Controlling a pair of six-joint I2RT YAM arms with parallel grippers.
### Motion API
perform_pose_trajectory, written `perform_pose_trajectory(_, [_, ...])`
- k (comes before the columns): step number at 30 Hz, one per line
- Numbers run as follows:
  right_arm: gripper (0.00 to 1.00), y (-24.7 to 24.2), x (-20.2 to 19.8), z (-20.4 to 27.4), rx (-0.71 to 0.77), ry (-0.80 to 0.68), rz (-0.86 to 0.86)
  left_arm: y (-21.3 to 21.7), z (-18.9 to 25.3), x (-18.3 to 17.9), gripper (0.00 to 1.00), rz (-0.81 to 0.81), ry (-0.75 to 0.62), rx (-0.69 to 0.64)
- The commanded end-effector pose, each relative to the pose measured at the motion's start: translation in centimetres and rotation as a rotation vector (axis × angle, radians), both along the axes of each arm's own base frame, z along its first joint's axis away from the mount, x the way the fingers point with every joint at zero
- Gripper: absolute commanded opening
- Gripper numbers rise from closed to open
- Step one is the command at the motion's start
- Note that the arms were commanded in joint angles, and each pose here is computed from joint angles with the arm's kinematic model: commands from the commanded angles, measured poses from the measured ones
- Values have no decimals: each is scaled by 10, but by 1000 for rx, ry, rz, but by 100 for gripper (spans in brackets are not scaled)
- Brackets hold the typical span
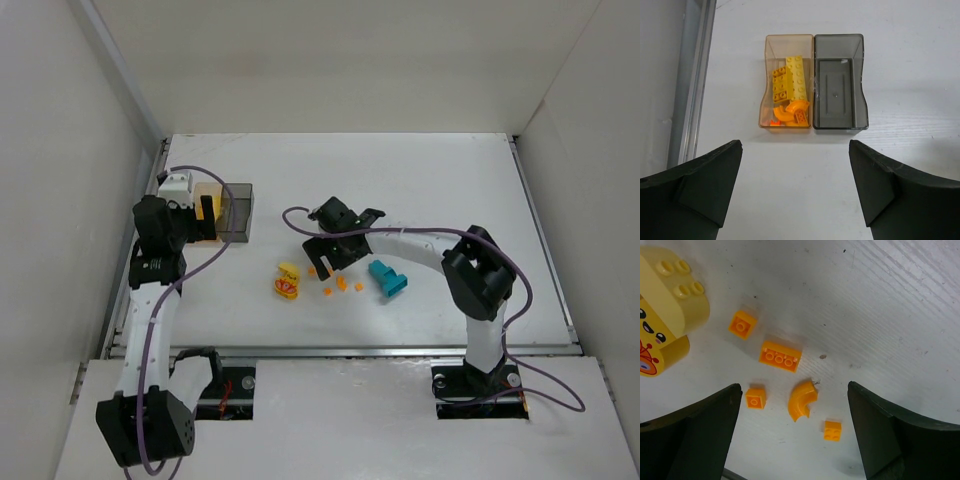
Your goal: Sort the legos into containers by color
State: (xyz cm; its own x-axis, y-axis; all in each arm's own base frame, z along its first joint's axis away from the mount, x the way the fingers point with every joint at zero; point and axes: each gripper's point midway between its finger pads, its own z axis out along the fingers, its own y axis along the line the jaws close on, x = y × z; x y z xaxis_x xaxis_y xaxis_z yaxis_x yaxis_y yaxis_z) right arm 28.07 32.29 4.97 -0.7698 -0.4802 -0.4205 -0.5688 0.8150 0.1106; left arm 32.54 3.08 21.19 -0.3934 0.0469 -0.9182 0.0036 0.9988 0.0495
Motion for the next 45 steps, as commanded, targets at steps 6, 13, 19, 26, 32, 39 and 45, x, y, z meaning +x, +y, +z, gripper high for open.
perform_pose_trajectory(6, [91, 20, -13, 4, 44, 2, -14, -4, 7, -21, 86, -7, -11, 2])
perform_pose_trajectory(13, [66, 17, 2, -3, -26, -35, -139, -5, 8, -23, 86, 1, -13, -16])
perform_pose_trajectory(19, [63, 21, 2, -2, -69, -79, -168, -6, 4, -24, 86, 1, -4, -18])
perform_pose_trajectory(26, [62, 24, 8, -8, -88, -81, -182, -7, -1, -22, 86, -7, 14, -24])
perform_pose_trajectory(32, [52, 27, 13, -13, -106, -86, -177, -7, -2, -20, 86, -7, 16, -24])
perform_pose_trajectory(39, [39, 28, 16, -16, -117, -89, -180, -6, -3, -18, 86, -7, 16, -24])
perform_pose_trajectory(45, [24, 27, 15, -14, -125, -84, -179, -6, -3, -18, 86, -14, 16, -7])
